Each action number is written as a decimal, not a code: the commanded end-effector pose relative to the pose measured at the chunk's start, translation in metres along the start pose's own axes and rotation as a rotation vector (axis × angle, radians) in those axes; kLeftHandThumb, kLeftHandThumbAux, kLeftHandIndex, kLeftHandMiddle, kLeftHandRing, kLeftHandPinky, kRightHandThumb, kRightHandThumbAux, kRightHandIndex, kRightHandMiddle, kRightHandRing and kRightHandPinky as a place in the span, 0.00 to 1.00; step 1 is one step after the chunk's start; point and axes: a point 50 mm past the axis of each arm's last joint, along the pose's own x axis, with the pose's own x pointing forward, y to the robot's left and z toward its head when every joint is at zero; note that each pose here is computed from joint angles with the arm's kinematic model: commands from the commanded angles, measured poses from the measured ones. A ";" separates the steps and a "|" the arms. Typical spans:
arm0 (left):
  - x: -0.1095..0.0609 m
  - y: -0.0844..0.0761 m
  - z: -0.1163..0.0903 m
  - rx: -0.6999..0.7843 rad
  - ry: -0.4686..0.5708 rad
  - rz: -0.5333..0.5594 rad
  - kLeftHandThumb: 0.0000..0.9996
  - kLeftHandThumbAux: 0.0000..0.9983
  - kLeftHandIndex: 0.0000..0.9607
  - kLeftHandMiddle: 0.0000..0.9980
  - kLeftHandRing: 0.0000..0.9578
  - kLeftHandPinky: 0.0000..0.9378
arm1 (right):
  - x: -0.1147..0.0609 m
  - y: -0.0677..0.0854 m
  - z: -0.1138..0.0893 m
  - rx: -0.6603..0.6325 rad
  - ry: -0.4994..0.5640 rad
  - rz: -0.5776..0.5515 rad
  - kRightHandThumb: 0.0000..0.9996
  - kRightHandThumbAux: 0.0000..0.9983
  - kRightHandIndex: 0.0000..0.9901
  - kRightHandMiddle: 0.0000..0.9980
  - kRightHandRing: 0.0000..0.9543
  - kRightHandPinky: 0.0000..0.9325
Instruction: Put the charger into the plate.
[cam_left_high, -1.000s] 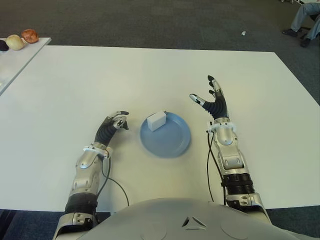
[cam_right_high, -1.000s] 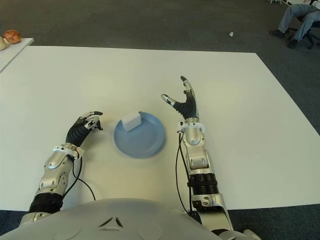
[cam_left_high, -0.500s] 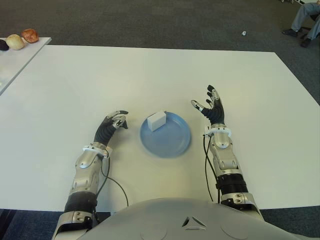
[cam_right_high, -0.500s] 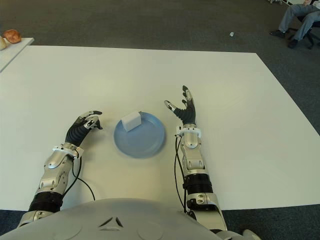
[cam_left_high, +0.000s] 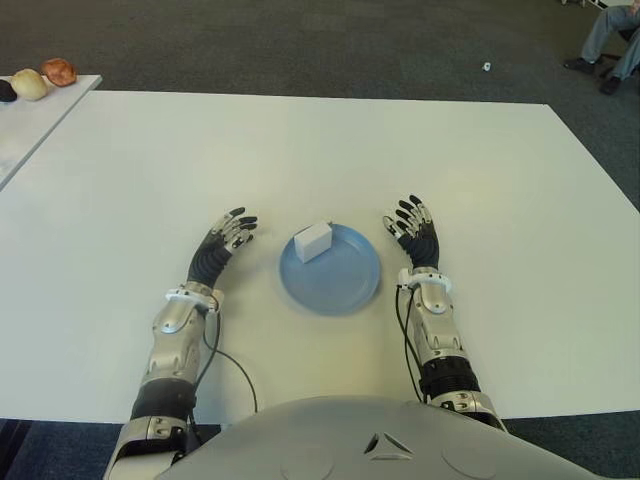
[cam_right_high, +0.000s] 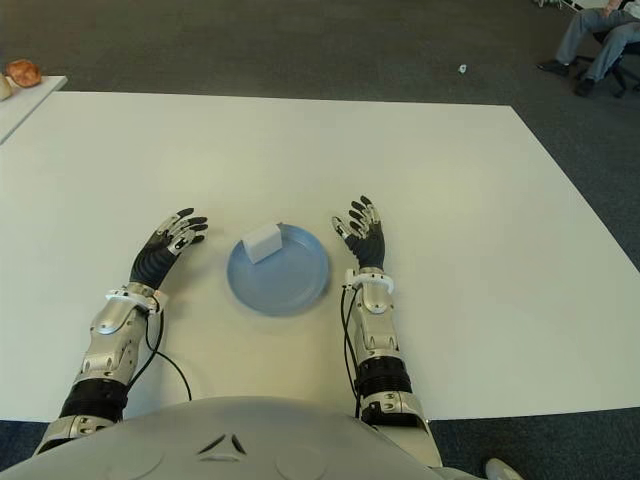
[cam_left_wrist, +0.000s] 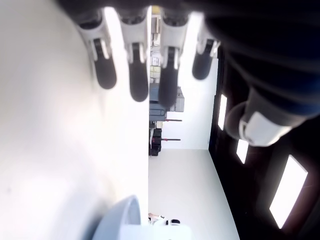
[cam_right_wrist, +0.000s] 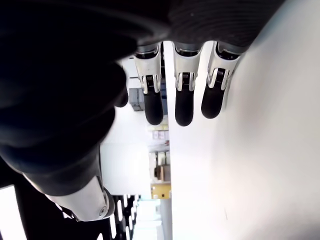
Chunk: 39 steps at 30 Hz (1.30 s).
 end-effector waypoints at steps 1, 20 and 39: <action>-0.003 -0.002 -0.010 -0.014 0.054 0.042 0.08 0.60 0.08 0.12 0.10 0.08 | -0.011 -0.003 -0.021 0.026 0.085 -0.008 0.00 0.80 0.12 0.21 0.20 0.21; 0.006 -0.006 -0.006 0.012 0.060 0.044 0.02 0.62 0.00 0.00 0.00 0.00 | -0.022 -0.006 -0.036 -0.010 0.147 -0.014 0.00 0.76 0.14 0.28 0.27 0.26; 0.018 -0.011 -0.005 0.017 0.076 0.055 0.00 0.65 0.00 0.00 0.00 0.00 | -0.028 -0.005 -0.044 -0.028 0.181 0.021 0.00 0.73 0.15 0.24 0.23 0.22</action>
